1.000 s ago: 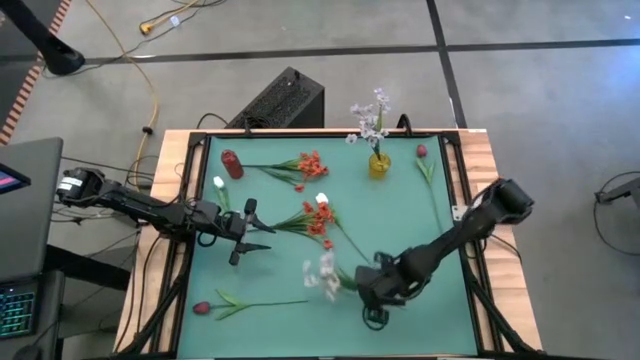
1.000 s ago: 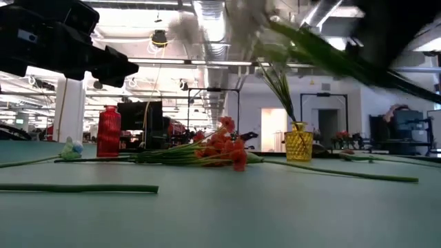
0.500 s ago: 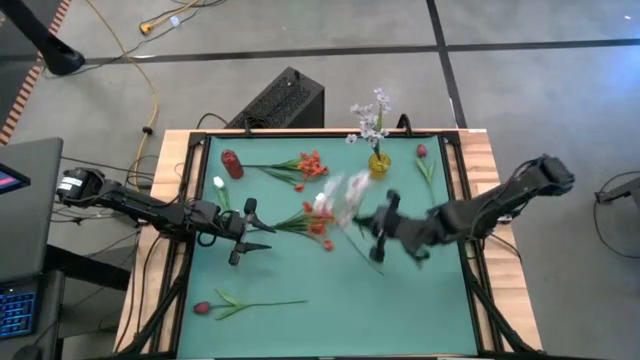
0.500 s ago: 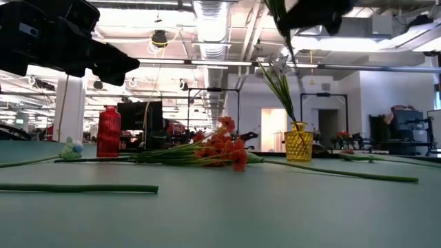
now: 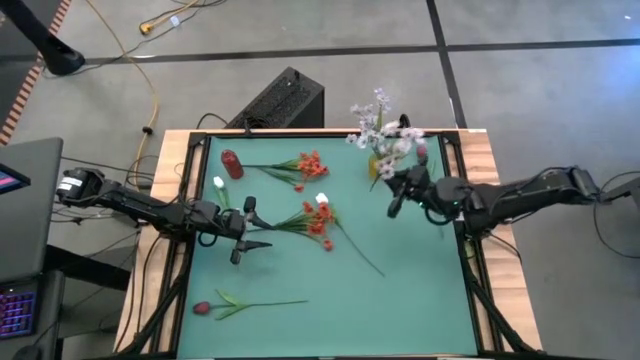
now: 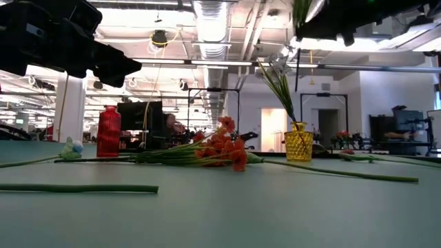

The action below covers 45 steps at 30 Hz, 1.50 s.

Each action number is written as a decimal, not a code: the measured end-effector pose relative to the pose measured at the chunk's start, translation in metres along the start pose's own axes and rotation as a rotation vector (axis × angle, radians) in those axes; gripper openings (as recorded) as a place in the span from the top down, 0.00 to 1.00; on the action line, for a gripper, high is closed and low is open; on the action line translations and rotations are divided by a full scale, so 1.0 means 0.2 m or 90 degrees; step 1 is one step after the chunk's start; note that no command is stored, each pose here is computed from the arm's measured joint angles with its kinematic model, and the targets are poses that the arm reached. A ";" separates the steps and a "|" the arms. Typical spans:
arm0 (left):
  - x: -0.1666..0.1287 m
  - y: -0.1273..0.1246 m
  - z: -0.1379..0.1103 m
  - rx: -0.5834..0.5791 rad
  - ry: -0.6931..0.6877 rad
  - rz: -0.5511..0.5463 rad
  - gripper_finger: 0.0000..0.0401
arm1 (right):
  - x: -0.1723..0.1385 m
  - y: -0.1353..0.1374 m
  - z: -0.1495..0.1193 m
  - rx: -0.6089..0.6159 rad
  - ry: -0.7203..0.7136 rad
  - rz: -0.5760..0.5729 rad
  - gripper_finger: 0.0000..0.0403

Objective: Sort flowers into vase by color
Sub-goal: Put the white flowers into the yellow vase

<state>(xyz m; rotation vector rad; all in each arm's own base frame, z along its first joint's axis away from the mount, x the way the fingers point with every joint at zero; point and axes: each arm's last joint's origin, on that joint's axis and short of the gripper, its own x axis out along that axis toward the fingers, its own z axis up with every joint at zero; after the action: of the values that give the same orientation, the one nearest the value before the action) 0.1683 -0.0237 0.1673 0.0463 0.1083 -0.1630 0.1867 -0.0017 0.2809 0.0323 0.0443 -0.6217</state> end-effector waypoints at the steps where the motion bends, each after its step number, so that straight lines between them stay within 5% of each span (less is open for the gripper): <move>1: 0.00 0.00 0.00 0.000 0.000 0.000 0.51 | -0.01 -0.02 0.01 0.000 -0.002 -0.022 0.91; 12: 0.00 0.00 0.00 0.000 -0.002 0.004 0.51 | 0.10 -0.25 -0.01 0.017 0.019 -0.243 0.91; 26: 0.00 0.00 0.00 0.000 -0.003 0.007 0.51 | 0.28 -0.37 -0.08 0.065 0.041 -0.224 0.91; 45: 0.00 0.00 0.00 -0.005 -0.002 0.007 0.51 | 0.27 -0.38 -0.18 0.072 0.007 -0.257 0.91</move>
<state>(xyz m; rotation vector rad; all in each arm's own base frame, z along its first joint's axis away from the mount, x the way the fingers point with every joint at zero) 0.1684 -0.0234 0.1677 0.0390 0.1048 -0.1517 0.1852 -0.0944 0.2419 0.1388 0.0269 -1.0277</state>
